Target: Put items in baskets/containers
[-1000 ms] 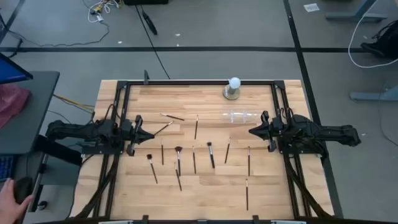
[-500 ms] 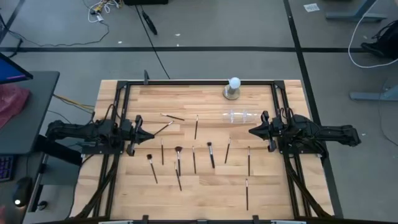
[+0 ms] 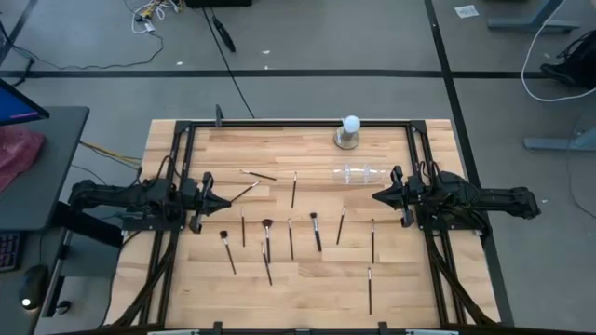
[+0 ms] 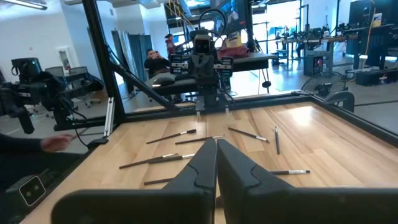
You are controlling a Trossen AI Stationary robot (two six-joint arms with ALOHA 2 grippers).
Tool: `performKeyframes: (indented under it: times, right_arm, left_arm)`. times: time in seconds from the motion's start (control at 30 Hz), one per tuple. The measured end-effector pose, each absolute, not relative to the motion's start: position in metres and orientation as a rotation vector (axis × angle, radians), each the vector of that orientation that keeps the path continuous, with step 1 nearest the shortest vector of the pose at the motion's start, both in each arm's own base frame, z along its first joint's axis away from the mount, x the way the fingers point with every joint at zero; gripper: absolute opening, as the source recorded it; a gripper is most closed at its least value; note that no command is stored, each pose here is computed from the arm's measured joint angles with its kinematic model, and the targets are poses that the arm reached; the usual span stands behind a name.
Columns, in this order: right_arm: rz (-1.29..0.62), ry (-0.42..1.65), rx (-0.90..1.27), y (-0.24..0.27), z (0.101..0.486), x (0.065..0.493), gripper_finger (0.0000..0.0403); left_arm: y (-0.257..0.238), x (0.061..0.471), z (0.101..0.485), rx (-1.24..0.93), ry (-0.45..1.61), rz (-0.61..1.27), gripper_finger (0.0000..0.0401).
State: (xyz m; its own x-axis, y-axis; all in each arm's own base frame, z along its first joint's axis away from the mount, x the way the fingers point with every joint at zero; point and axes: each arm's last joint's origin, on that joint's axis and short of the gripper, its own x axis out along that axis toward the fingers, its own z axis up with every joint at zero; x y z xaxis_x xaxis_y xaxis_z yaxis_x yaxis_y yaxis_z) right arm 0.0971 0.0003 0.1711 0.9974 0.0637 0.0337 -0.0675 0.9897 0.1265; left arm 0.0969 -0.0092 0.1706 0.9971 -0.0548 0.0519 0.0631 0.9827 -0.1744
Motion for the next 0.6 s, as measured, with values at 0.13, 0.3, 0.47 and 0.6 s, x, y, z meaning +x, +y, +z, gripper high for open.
performKeyframes:
  times: [0.13, 0.3, 0.47, 0.6]
  right_arm:
    - [0.066, -0.030, 0.128, 0.0003, 0.1712, 0.0971, 0.0016]
    - [0.067, -0.029, 0.128, 0.0003, 0.1711, 0.0971, 0.0016]
    - [0.066, -0.029, 0.128, 0.0003, 0.1711, 0.0971, 0.0016]
    - [0.023, -0.062, 0.125, -0.0010, 0.1740, 0.0970, 0.0016]
  left_arm:
    - [-0.0092, 0.0969, 0.1705, -0.177, -0.047, -0.059, 0.0003]
    - [-0.0092, 0.0969, 0.1705, -0.177, -0.047, -0.059, 0.0003]
    - [-0.0092, 0.0969, 0.1706, -0.177, -0.047, -0.059, 0.0003]
    - [-0.0092, 0.0969, 0.1705, -0.177, -0.047, -0.060, 0.0003]
